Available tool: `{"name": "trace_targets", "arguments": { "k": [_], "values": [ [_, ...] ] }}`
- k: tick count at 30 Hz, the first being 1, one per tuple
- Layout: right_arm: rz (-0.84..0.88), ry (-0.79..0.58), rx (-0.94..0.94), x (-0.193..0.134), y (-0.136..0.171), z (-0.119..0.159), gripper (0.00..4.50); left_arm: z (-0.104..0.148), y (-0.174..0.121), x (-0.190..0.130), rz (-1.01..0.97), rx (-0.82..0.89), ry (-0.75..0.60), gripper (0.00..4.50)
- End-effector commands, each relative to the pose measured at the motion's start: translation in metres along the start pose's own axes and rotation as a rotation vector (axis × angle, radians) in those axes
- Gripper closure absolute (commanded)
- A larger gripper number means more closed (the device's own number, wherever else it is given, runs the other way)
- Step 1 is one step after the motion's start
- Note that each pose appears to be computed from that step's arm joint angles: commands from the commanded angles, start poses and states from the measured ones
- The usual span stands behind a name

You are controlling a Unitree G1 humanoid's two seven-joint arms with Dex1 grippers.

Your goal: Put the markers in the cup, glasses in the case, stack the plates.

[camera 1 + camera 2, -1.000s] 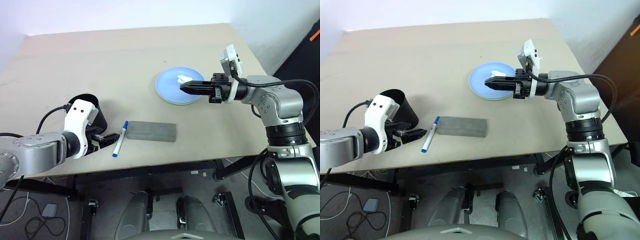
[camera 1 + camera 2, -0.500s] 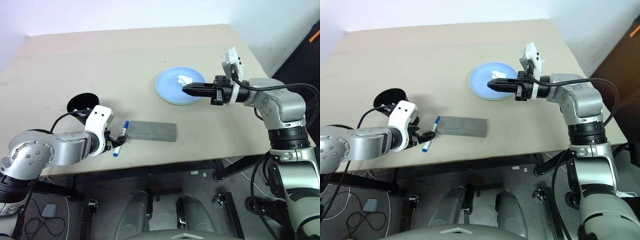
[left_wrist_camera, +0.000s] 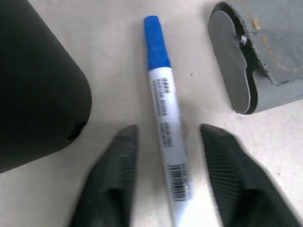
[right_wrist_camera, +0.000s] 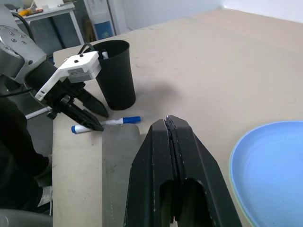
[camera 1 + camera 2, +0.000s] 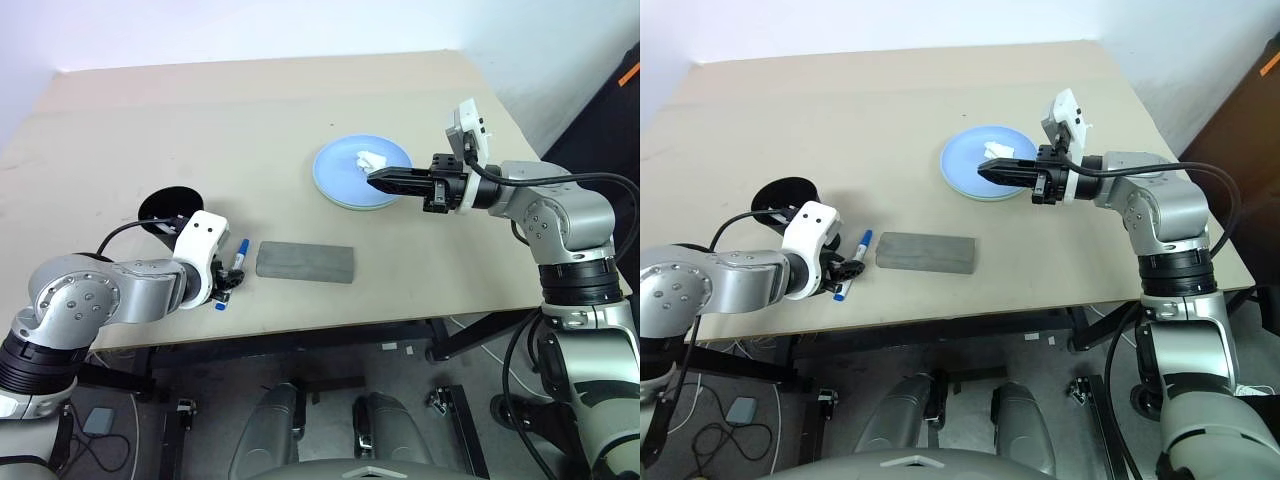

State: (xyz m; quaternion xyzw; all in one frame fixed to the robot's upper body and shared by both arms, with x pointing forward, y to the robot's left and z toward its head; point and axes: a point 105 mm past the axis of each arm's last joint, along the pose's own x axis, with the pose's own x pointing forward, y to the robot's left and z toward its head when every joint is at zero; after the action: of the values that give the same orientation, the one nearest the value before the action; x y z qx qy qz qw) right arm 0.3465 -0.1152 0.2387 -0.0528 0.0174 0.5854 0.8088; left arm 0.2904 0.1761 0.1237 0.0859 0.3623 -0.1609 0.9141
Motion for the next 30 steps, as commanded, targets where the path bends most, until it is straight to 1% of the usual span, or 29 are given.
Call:
{"name": "trace_targets", "arguments": {
  "k": [1, 2, 3, 9, 15, 30],
  "values": [
    [-0.01, -0.032, -0.056, -0.006, 0.0, 0.018, 4.5, -0.001, 0.0, -0.002, -0.002, 0.003, 0.002, 3.84],
    [-0.011, -0.031, -0.057, -0.006, 0.0, 0.018, 4.5, 0.0, 0.001, -0.003, 0.002, 0.004, -0.002, 4.16],
    [-0.011, -0.03, -0.058, -0.006, -0.001, 0.018, 4.5, 0.0, 0.002, -0.003, 0.005, 0.005, -0.004, 4.24],
    [-0.011, -0.028, -0.062, -0.005, -0.001, 0.016, 4.5, 0.02, 0.006, -0.01, 0.036, 0.007, -0.1, 4.24],
    [-0.014, -0.03, -0.071, -0.005, -0.002, 0.017, 4.5, 0.033, 0.006, -0.017, 0.056, 0.063, -0.176, 4.24],
    [0.014, -0.033, -0.106, -0.002, -0.001, 0.02, 4.5, 0.04, 0.008, -0.037, 0.059, 0.158, -0.245, 4.24]
  ]
}}
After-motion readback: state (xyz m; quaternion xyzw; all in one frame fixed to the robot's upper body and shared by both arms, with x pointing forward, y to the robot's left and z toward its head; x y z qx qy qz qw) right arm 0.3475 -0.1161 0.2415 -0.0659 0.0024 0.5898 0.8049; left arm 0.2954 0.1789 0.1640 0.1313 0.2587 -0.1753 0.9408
